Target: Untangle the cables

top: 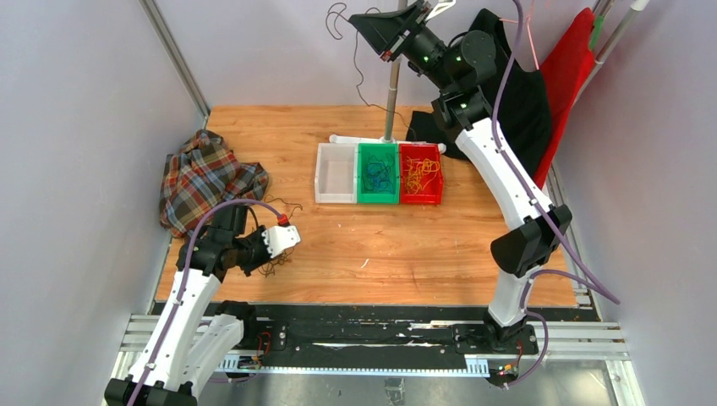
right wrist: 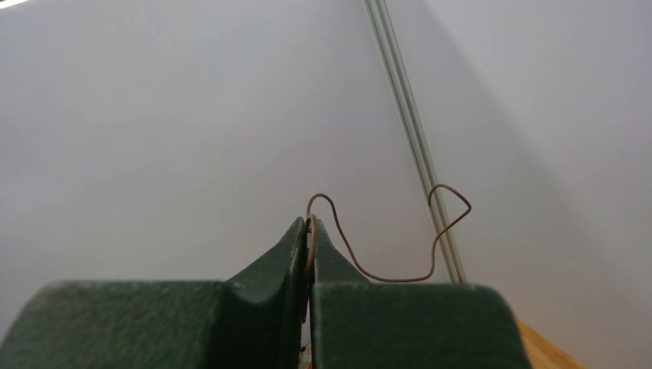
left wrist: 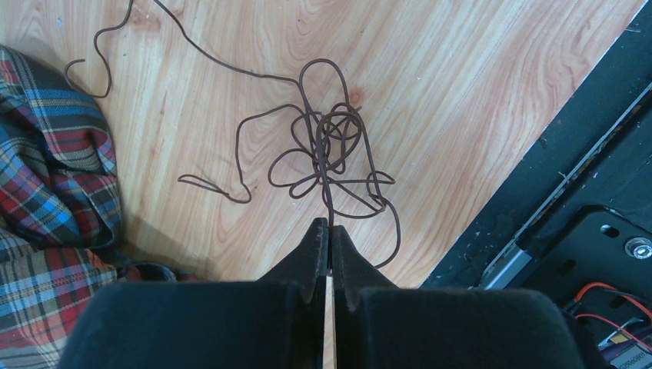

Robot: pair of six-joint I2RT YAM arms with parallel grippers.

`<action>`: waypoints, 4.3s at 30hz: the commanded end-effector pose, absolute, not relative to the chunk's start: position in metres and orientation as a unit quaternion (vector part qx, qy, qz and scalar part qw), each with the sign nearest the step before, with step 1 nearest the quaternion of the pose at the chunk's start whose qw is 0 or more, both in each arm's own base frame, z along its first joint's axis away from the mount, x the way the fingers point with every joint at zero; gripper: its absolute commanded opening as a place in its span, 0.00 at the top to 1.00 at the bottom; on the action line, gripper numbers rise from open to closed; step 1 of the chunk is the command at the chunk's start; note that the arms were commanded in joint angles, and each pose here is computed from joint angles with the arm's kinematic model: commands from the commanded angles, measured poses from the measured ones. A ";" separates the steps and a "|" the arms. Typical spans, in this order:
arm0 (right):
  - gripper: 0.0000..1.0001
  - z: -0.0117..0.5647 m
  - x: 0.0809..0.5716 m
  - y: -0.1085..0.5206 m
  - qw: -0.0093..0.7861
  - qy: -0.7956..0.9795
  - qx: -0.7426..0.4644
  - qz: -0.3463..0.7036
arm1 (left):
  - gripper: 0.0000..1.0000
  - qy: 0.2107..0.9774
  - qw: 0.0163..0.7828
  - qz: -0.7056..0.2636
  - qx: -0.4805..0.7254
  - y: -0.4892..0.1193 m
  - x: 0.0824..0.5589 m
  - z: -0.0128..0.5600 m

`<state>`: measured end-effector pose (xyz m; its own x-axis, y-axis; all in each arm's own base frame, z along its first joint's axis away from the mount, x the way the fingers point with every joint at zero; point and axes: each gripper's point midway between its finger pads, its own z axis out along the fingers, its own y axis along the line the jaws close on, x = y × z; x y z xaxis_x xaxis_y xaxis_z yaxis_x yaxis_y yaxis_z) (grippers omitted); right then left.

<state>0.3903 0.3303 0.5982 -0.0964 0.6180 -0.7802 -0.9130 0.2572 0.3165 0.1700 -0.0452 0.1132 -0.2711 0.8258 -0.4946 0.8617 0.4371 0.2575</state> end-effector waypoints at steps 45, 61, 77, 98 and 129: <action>0.99 0.540 0.418 0.423 0.670 0.473 -0.236 0.521 | 0.99 0.790 0.299 -0.035 0.534 -0.048 0.170 0.112; 0.99 0.394 0.454 0.432 0.636 0.583 -0.269 0.428 | 0.99 0.793 0.299 -0.043 0.528 -0.050 0.169 0.112; 0.99 0.275 0.418 0.402 0.568 0.683 -0.287 0.359 | 0.99 0.791 0.304 -0.047 0.529 -0.052 0.168 0.113; 0.99 0.168 0.466 0.419 0.497 0.766 -0.323 0.250 | 0.99 0.793 0.311 -0.056 0.521 -0.055 0.167 0.117; 0.45 0.178 0.451 0.422 0.444 0.776 -0.333 0.301 | 0.99 0.785 0.357 -0.095 0.496 -0.076 0.183 0.163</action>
<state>0.4691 0.4175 0.1805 -0.3137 -0.2553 -0.9146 -0.7520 0.6549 0.0751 0.1792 -0.0709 0.1462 -0.2708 0.7400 -0.6156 0.8579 0.4756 0.1943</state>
